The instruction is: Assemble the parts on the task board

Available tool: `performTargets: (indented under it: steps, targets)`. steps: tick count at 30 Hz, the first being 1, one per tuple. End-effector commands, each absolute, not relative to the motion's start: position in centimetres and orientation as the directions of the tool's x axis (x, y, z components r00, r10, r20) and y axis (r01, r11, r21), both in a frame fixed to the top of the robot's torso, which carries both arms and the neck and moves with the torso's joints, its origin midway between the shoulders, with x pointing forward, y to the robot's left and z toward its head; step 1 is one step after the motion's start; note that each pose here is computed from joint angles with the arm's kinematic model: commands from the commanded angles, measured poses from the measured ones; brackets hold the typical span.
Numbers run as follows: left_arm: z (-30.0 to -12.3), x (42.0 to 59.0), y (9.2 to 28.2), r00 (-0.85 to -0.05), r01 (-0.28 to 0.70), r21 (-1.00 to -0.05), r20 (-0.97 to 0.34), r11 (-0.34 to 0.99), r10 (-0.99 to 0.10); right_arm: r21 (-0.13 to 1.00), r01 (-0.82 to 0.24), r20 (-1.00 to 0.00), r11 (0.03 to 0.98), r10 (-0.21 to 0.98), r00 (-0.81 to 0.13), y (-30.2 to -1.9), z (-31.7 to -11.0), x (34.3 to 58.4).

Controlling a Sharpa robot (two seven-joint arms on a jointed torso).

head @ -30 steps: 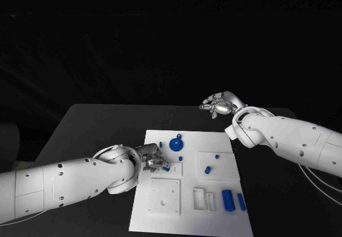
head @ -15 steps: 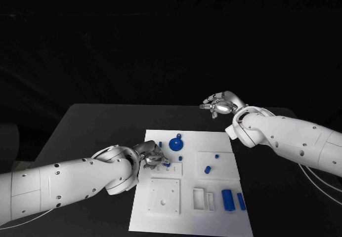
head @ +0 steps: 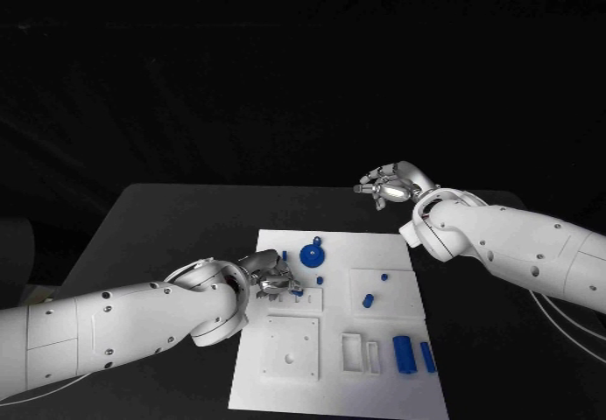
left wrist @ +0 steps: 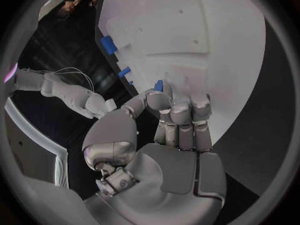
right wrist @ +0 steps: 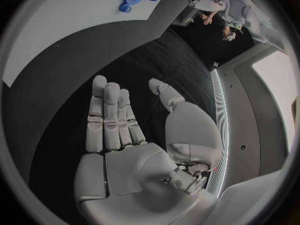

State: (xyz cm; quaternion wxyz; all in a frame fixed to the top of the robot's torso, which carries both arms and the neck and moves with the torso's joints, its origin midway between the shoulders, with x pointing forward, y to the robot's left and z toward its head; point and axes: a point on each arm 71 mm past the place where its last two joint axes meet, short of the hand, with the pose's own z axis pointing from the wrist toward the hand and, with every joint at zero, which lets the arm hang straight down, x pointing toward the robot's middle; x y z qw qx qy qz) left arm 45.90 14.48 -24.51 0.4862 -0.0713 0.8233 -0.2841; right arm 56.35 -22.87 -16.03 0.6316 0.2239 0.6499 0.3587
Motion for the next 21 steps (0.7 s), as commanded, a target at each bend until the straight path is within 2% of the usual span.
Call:
performTargets:
  steps: [1, 21]
  targets:
    - [-24.69, 45.85, 14.27, -0.512, 0.18, -0.502, -0.782, 0.846, -0.355, 0.75, -0.165, -0.66, 0.641, 0.742, -0.115, -22.77, -16.06, 56.34]
    - [-25.25, 45.64, 14.44, -0.533, 0.186, -0.47, -0.786, 0.863, -0.313, 0.751, -0.16, -0.659, 0.64, 0.743, -0.121, -22.76, -16.17, 56.37]
